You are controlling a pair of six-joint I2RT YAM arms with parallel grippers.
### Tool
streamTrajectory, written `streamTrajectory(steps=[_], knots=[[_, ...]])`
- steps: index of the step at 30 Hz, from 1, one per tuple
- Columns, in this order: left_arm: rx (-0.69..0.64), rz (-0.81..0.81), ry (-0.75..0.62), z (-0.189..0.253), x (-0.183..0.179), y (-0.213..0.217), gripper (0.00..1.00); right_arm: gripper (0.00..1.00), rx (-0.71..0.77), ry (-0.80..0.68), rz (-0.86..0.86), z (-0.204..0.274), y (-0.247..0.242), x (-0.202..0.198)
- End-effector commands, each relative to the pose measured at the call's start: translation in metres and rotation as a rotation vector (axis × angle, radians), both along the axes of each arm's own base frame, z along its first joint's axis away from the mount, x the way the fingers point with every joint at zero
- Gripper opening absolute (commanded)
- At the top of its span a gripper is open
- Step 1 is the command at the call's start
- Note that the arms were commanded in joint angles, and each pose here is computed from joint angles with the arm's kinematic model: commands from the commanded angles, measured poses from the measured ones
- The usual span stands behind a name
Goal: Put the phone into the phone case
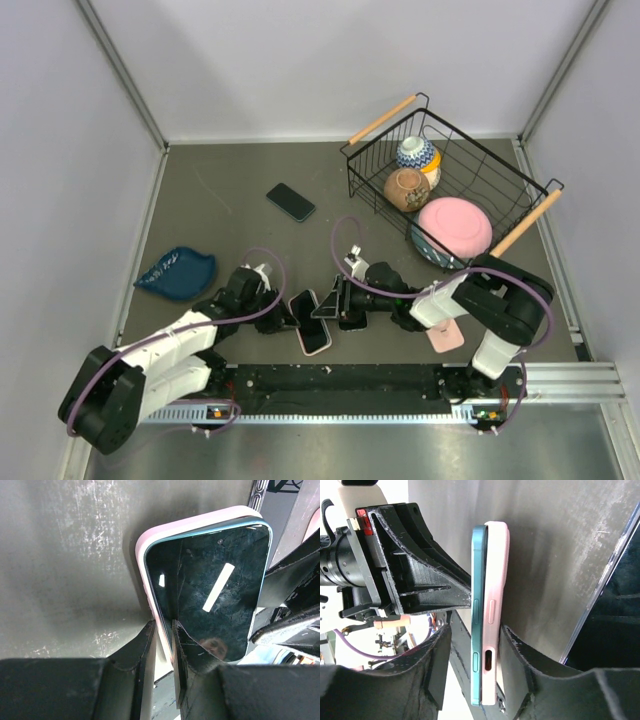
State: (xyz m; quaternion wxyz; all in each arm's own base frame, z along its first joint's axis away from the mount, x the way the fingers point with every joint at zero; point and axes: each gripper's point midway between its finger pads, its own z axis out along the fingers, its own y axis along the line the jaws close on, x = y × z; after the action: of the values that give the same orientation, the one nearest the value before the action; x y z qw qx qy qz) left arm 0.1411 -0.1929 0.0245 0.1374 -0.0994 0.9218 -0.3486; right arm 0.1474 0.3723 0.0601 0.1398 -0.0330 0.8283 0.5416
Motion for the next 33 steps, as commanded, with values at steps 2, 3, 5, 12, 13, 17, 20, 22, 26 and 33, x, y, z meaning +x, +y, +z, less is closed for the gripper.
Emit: streamTrajectory(steps=[2,3,5,12,13,17,20,22,26,33], knots=[[-0.021,-0.018,0.006,-0.003,-0.006,-0.002,0.22,0.36,0.175,-0.072,0.062,0.045,0.018,-0.003],[-0.02,-0.019,0.005,-0.003,-0.006,-0.003,0.22,0.34,0.176,-0.073,0.062,0.045,0.019,-0.003],[-0.018,-0.02,0.007,-0.004,-0.006,-0.002,0.22,0.27,0.179,-0.073,0.063,0.046,0.019,-0.003],[-0.01,-0.03,0.004,-0.004,-0.005,-0.003,0.25,0.0,0.159,-0.069,0.066,0.045,0.02,-0.002],[-0.01,-0.03,0.004,-0.004,-0.005,-0.003,0.25,0.0,0.149,-0.072,0.06,0.044,0.02,-0.001],[-0.009,-0.029,0.004,-0.004,-0.005,-0.003,0.27,0.0,0.082,-0.081,0.067,0.038,0.02,0.0],[-0.008,-0.029,0.002,-0.004,-0.004,-0.003,0.28,0.06,0.084,-0.103,0.101,0.047,0.025,-0.004],[-0.005,-0.031,0.002,-0.004,-0.004,-0.002,0.29,0.2,0.139,-0.11,0.142,0.059,0.028,-0.009],[-0.001,-0.042,0.0,-0.005,-0.004,-0.003,0.27,0.33,0.186,-0.106,0.154,0.069,0.031,-0.012],[0.016,-0.048,-0.015,-0.002,-0.002,-0.001,0.31,0.4,0.208,-0.109,0.167,0.07,0.032,-0.014]])
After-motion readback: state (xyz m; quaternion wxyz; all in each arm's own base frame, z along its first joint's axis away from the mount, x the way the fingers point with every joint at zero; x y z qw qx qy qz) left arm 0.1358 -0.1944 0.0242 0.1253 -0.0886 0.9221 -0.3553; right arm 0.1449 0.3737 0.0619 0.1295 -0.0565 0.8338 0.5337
